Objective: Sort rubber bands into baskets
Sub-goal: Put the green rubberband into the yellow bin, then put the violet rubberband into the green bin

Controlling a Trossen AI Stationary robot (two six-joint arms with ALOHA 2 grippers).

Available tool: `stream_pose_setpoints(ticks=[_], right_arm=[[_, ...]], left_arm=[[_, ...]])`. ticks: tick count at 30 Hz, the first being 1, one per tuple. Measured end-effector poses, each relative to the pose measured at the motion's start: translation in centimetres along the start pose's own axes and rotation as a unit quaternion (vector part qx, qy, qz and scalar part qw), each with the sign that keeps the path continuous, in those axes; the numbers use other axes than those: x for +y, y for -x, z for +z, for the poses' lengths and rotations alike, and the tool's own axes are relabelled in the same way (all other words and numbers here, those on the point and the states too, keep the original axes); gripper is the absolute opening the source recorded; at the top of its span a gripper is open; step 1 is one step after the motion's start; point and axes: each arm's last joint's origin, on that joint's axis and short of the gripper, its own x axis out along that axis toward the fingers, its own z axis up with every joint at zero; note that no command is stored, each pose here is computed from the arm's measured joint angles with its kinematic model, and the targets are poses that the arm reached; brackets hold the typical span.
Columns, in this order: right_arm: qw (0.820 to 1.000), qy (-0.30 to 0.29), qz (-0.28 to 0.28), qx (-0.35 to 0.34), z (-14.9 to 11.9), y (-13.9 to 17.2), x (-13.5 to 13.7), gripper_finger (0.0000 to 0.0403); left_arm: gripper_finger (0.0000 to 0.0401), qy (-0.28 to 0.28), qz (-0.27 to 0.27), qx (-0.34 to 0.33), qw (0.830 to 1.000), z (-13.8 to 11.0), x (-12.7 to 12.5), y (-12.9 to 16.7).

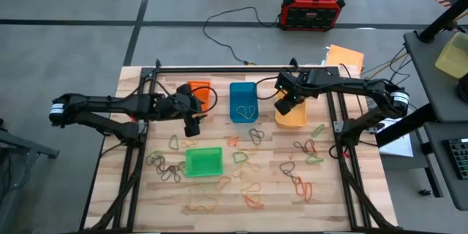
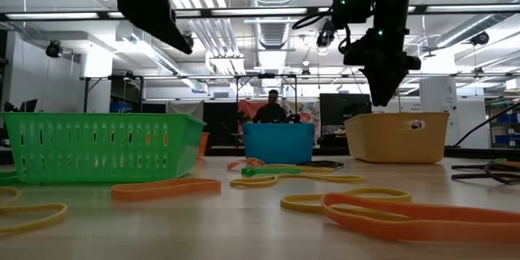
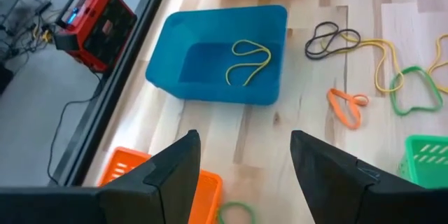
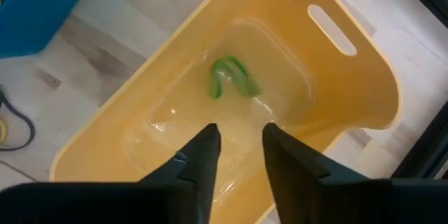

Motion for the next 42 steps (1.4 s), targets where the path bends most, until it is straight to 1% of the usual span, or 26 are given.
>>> stream_pose_setpoints(ticks=[5, 9, 13, 16, 20, 23, 26, 29, 31, 37, 42], right_arm=[[1.0, 0.0, 0.001, -0.002, 0.0, 0.0, 0.0, 0.0145], [1.0, 0.012, 0.012, -0.022, 0.1, 0.3, 0.3, 0.0159], [0.996, 0.047, 0.035, -0.061, 0.0, 0.8, 1.3, 0.0161], [0.993, 0.066, 0.054, -0.087, -0.2, 1.4, 2.2, 0.0159], [0.986, 0.084, 0.079, -0.119, -0.6, 2.2, 3.6, 0.0155], [0.981, 0.101, 0.096, -0.134, -1.0, 2.6, 4.7, 0.0155], [0.977, 0.123, 0.107, -0.139, -1.7, 2.9, 5.7, 0.0157], [0.972, 0.15, 0.112, -0.141, -2.4, 3.2, 6.5, 0.0157], [0.971, 0.158, 0.114, -0.142, -2.6, 3.3, 6.7, 0.0157], [0.962, 0.189, 0.116, -0.159, -2.6, 3.2, 7.1, 0.0165], [0.955, 0.202, 0.123, -0.18, -2.6, 2.7, 7.3, 0.0167]], left_arm=[[0.0206, 0.003, -0.001, 0.008, 1.0, -0.4, -0.1, -0.2], [0.0206, -0.003, -0.003, 0.028, 1.0, -0.9, -0.2, -0.2], [0.0206, -0.007, -0.045, 0.069, 0.997, -1.7, -0.4, -0.2], [0.0206, 0.02, -0.072, 0.116, 0.99, -2.6, -0.6, 0.0], [0.0206, 0.087, -0.1, 0.199, 0.971, -4.0, -0.9, 0.6], [0.0206, 0.126, -0.114, 0.244, 0.955, -4.6, -1.5, 1.1], [0.0206, 0.138, -0.107, 0.307, 0.935, -5.7, -2.2, 2.0], [0.0206, 0.132, -0.097, 0.349, 0.922, -6.5, -2.9, 2.8], [0.0206, 0.125, -0.097, 0.359, 0.92, -6.9, -3.4, 2.9], [0.0206, 0.105, -0.123, 0.33, 0.93, -7.7, -5.0, 2.3], [0.0206, 0.122, -0.105, 0.354, 0.921, -9.3, -5.3, 1.7]])
